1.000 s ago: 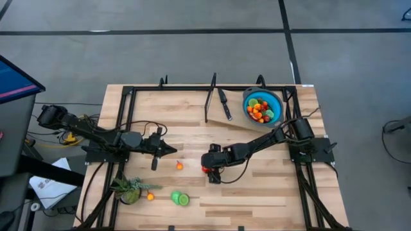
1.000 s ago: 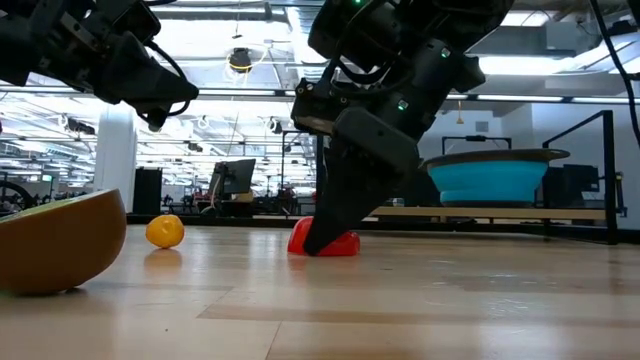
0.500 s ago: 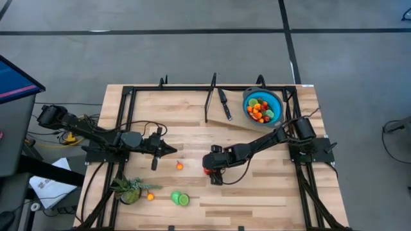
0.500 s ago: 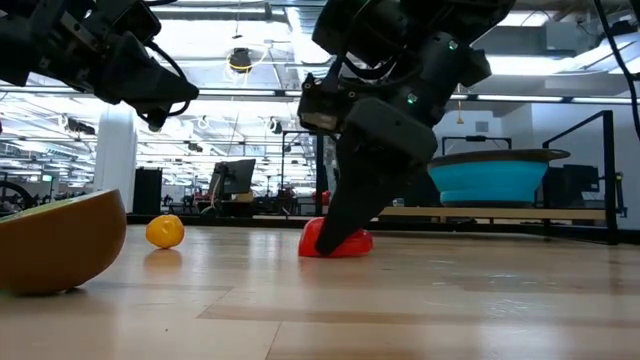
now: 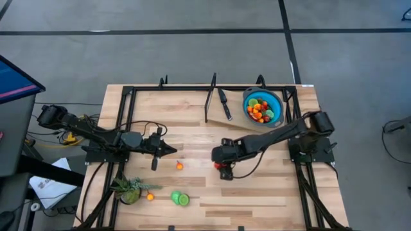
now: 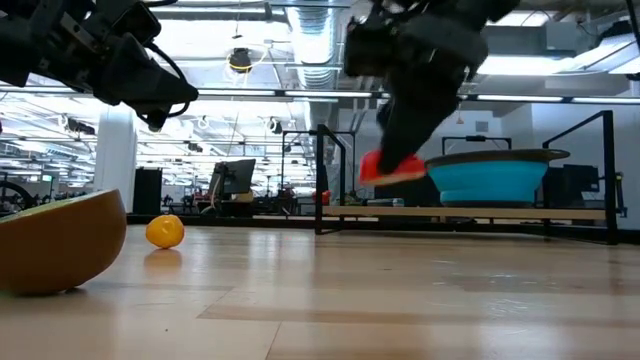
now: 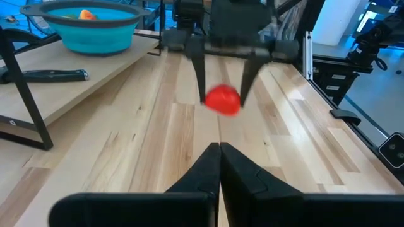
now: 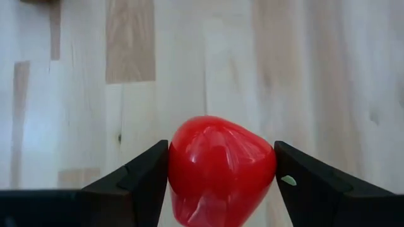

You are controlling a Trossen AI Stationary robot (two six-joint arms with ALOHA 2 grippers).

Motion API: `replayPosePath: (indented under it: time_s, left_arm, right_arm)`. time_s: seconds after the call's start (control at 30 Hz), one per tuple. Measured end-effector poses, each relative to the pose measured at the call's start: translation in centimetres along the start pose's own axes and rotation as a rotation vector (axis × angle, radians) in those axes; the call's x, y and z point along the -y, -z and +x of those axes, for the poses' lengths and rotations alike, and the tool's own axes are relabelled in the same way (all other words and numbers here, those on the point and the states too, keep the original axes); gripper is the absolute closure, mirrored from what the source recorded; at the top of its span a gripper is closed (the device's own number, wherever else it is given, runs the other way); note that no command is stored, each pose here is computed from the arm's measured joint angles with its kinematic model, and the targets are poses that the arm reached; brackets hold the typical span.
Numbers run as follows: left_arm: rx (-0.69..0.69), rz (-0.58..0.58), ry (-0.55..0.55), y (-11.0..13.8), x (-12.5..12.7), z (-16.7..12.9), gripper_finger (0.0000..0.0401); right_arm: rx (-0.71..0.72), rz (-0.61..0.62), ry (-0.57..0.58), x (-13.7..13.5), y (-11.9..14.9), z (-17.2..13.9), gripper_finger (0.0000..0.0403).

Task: Pick & Place Fruit
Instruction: Put the half red apple into the blue colander

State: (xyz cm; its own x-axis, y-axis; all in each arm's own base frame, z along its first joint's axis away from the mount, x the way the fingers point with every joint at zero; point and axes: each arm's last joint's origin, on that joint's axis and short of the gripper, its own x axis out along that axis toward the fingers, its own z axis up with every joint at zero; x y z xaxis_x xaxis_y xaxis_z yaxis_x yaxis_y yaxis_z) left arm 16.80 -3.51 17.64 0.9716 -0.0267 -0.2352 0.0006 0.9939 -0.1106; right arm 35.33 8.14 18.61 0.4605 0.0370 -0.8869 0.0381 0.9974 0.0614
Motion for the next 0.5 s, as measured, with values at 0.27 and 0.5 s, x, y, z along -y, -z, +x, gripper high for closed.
replayPosePath:
  time_s: [0.27,0.5]
  left_arm:
    - [0.000,0.000,0.000,0.0,0.0,0.0,0.0400]
    - [0.000,0.000,0.000,0.0,0.0,0.0,0.0400]
  right_arm:
    - [-0.126,0.090,0.077,2.7,1.3,-5.0,0.0160]
    - [-0.236,0.168,0.188,6.4,2.6,-8.4,0.0160]
